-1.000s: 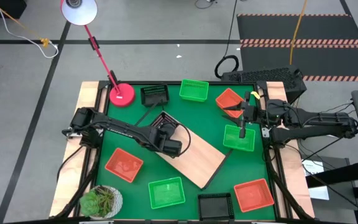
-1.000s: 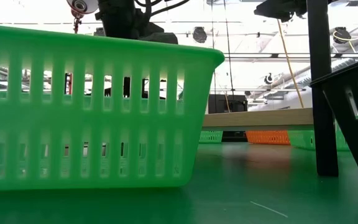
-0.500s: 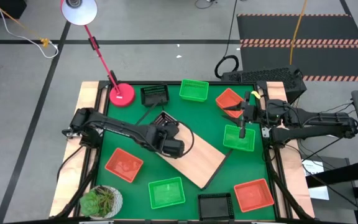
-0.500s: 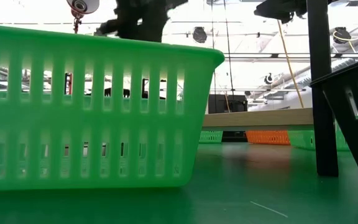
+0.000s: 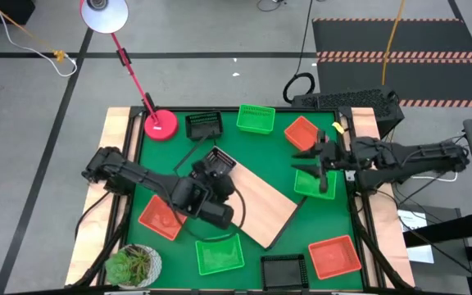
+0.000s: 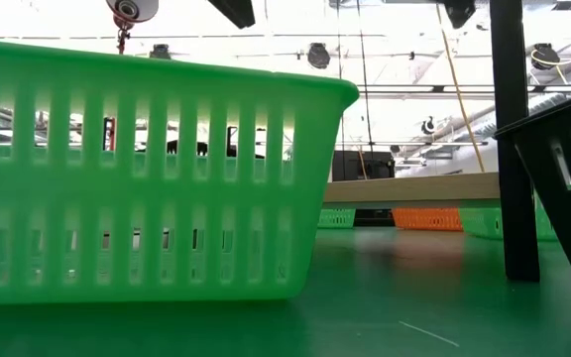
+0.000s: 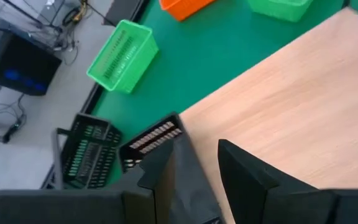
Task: Stack baskets on shelf by color
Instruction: Stack the bottom black bin on the black bin on the shelf
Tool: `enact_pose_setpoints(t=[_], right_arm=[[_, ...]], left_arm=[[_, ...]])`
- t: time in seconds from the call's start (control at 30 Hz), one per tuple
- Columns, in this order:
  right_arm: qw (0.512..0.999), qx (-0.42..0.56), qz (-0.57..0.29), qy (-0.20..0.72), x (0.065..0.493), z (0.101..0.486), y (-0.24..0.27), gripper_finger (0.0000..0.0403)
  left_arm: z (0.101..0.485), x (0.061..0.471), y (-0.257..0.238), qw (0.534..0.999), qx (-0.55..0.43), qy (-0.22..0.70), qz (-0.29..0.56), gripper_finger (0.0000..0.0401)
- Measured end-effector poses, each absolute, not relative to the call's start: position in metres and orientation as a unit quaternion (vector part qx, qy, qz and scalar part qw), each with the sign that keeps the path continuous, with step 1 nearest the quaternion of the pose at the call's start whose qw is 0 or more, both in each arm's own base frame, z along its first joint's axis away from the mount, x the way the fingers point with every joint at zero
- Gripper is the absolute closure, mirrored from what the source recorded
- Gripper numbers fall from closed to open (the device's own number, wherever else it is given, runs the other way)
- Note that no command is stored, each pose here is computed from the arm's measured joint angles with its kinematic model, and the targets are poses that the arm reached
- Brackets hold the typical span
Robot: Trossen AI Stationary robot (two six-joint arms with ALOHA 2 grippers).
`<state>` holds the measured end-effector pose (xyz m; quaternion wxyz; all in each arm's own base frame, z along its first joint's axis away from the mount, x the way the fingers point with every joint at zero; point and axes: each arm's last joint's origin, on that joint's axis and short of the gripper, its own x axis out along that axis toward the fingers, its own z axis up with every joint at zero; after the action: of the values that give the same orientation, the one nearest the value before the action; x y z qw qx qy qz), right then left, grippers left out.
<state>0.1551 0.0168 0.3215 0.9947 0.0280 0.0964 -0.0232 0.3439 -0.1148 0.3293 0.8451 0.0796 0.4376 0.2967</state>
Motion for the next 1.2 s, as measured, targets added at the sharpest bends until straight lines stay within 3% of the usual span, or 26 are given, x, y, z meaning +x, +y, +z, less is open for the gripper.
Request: enact_pose_setpoints(t=[0.53, 0.83, 1.2], right_arm=[[0.955, 0.045, 0.092, 0.277, 0.156, 0.336, 0.163, 0.0277], [0.930, 0.069, 0.108, 0.345, 0.146, 0.299, 0.223, 0.0277], [0.900, 0.062, 0.077, 0.425, 0.148, 0.261, 0.245, 0.0277]], left_arm=[[0.333, 0.345, -0.105, 0.844, 0.064, 0.435, 0.307, 0.0274], [0.333, 0.348, -0.112, 0.857, 0.027, 0.426, 0.287, 0.0274], [0.333, 0.350, -0.109, 0.858, 0.035, 0.427, 0.283, 0.0274]])
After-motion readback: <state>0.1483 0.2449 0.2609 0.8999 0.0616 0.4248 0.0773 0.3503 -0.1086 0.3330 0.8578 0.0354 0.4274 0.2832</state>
